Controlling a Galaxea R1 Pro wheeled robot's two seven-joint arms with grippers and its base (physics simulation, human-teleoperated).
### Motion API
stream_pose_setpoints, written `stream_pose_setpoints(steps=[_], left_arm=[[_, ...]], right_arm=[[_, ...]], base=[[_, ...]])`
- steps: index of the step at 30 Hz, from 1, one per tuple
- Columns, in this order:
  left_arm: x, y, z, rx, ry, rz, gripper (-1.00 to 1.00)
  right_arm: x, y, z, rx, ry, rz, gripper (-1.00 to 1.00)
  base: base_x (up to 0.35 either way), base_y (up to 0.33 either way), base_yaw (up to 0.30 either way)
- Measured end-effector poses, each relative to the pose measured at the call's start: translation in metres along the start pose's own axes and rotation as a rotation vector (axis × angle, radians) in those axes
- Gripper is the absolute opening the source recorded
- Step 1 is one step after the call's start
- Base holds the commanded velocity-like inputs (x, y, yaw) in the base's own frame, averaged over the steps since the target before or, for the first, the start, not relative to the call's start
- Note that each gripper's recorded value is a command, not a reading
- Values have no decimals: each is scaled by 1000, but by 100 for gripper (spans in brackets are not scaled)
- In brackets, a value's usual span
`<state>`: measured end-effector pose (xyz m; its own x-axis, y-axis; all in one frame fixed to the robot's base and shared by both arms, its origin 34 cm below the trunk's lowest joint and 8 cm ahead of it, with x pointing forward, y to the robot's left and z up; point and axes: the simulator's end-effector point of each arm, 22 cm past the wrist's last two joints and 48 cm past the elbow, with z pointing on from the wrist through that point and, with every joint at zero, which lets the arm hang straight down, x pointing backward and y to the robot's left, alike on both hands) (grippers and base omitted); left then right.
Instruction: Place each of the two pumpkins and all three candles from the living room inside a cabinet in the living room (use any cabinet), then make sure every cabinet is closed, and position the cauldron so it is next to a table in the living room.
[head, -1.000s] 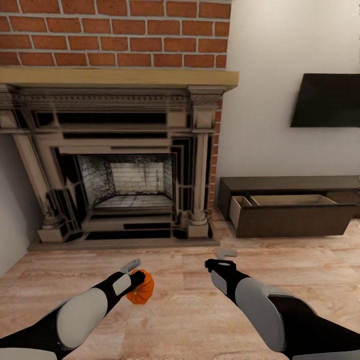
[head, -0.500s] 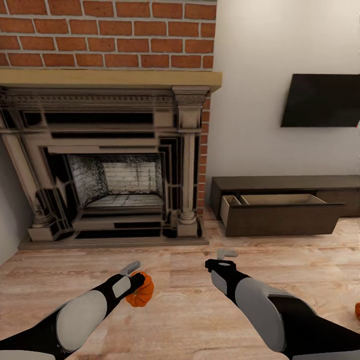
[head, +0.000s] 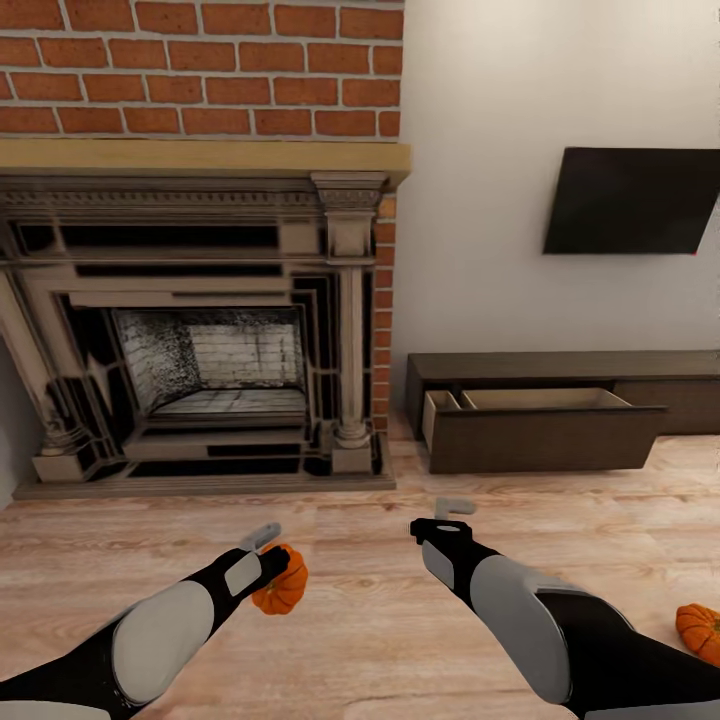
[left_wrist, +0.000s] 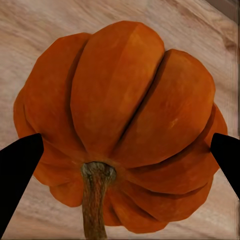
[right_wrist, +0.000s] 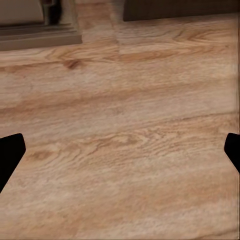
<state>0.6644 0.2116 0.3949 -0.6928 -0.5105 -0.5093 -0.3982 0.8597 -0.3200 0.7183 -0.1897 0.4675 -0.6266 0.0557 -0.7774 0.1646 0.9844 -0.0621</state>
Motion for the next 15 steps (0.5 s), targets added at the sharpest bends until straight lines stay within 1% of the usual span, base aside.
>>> stream_pose_setpoints(steps=[15], left_arm=[[0,0,0,0,0,0,-100]], right_arm=[[-1,0,0,0,-1,0,100]], base=[[0,-295,0]])
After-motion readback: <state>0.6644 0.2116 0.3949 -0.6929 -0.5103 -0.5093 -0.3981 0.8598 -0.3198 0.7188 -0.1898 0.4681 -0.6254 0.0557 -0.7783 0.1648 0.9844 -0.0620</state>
